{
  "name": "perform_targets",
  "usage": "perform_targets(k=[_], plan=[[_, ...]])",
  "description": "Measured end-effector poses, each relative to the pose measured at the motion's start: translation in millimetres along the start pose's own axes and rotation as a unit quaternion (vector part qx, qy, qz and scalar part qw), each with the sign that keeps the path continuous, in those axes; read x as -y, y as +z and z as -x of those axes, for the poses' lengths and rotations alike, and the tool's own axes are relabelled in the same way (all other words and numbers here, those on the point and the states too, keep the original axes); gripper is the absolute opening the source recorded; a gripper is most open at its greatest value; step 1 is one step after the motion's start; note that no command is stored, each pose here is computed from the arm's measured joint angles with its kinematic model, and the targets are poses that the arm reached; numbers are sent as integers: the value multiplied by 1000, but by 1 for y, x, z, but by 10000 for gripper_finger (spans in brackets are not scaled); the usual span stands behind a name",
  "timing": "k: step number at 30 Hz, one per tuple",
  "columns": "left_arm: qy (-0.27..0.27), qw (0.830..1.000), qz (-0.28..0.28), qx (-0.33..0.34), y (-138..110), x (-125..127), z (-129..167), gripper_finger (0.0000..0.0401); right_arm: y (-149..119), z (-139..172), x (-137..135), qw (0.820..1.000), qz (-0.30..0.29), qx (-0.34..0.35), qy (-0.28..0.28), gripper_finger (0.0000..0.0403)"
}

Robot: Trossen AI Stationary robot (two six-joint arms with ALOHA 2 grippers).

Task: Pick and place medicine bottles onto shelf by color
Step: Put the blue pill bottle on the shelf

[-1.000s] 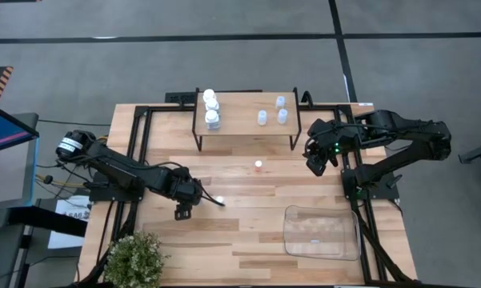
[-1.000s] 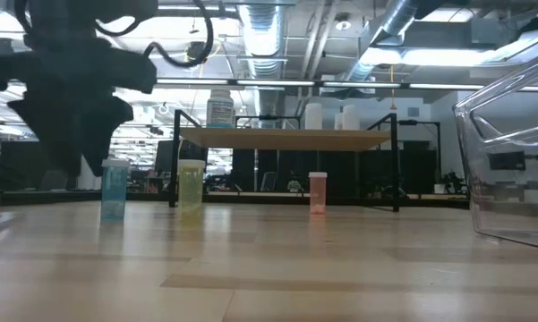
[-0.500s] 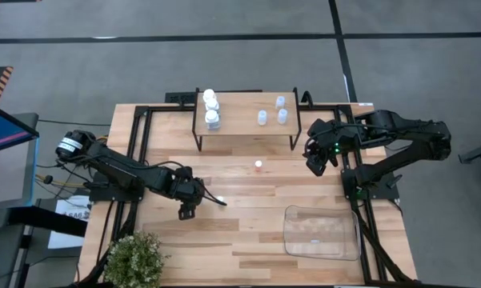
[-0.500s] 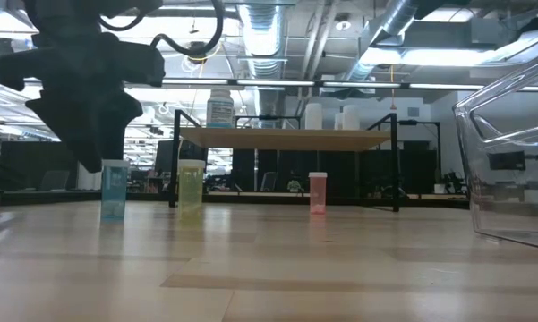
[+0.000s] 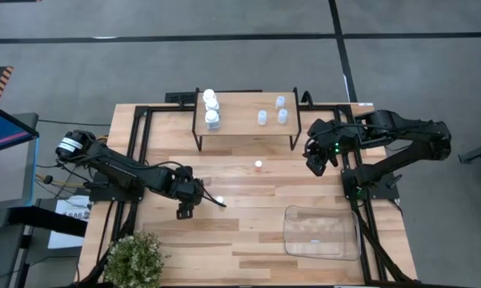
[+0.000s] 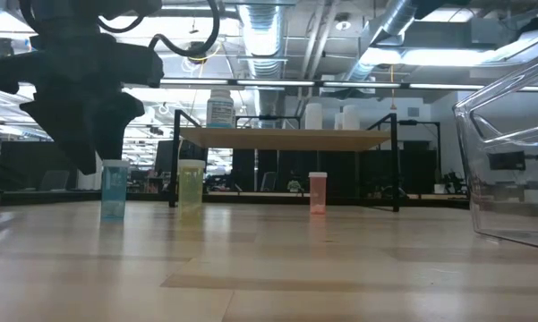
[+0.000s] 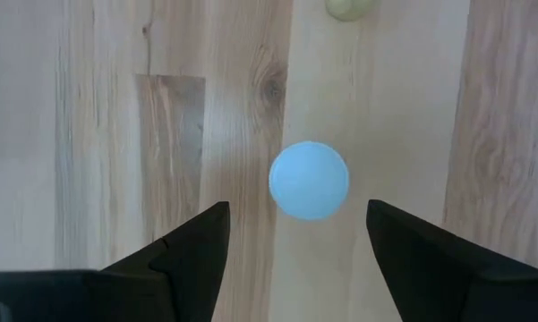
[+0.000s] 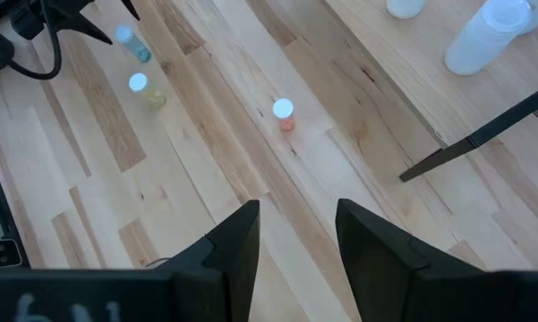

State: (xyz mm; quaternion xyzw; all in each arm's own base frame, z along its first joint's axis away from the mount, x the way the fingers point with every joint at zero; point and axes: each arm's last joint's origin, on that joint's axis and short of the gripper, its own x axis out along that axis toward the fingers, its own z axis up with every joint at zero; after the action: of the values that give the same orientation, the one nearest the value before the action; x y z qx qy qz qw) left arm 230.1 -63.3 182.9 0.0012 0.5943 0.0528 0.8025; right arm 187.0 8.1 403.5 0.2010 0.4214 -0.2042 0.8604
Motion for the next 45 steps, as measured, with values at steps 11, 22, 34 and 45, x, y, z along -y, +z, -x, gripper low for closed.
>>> perform_targets(k=[11, 22, 34, 45], plan=[[-2, 1000, -22, 9, 5, 2, -5, 243, 0, 0, 0, 1000, 2, 0, 0, 173], [6, 1000, -11, 0, 8, 3, -17, 209, 0, 0, 0, 1000, 2, -1, -1, 173], [0, 1000, -11, 17, 11, 5, -17, 199, 0, 0, 0, 1000, 0, -1, -1, 173], [-16, 1000, -4, 5, 22, 3, -3, 75, 0, 0, 0, 1000, 0, -1, -1, 173]])
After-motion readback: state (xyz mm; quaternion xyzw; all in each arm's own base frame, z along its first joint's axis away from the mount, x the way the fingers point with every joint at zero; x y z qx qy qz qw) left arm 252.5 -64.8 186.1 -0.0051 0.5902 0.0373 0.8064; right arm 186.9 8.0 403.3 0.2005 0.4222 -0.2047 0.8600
